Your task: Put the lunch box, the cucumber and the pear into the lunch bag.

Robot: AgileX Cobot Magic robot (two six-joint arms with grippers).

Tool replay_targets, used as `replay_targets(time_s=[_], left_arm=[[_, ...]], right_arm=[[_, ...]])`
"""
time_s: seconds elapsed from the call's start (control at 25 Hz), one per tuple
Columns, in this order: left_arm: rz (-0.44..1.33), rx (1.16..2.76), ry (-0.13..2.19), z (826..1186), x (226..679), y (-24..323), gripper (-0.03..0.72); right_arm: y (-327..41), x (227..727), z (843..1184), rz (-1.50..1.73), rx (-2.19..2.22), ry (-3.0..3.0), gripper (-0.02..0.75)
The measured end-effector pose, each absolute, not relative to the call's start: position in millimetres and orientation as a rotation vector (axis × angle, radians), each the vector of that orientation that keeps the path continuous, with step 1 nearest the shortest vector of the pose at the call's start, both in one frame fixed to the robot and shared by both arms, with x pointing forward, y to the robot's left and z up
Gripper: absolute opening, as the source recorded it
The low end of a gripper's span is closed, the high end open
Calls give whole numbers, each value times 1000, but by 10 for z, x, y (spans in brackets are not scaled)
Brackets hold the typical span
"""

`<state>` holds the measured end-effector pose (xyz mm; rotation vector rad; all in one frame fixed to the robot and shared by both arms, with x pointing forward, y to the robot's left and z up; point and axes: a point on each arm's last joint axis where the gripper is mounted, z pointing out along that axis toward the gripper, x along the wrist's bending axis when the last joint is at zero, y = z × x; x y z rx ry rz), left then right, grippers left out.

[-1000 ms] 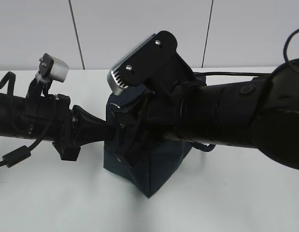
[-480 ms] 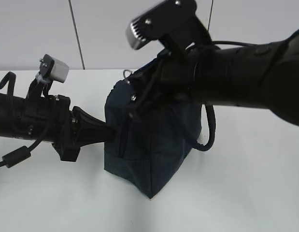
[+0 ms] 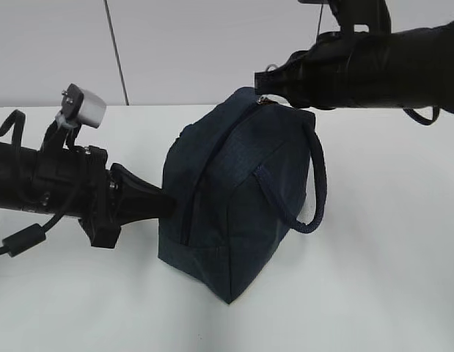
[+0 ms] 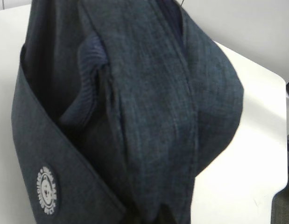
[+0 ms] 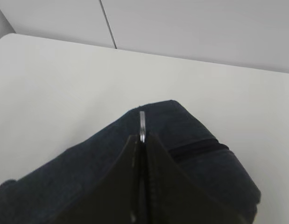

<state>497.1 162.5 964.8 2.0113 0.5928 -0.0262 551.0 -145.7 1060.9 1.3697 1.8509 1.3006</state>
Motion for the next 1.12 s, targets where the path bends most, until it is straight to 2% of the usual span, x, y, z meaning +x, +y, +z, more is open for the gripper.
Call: replay_targets(time_s=[0.24,0.52,0.76,1.12], left_arm=[[-37,2021,601,9639,4964,1629,5],[-42,2028,607,9633,4961,1632,3],[-43,2034,602,9629,4958,1634,3],[-33,2039,609,9624,4965,1639,3]], right_arm=[[-1444,5904,10495,1327,1625,1771,0],[-1799,6295,10358,1337,2033,1585,0],[-2018,6524,9975,1331,2359,1458,0],[-1950,6741,9389,1516,2641,1354,0]])
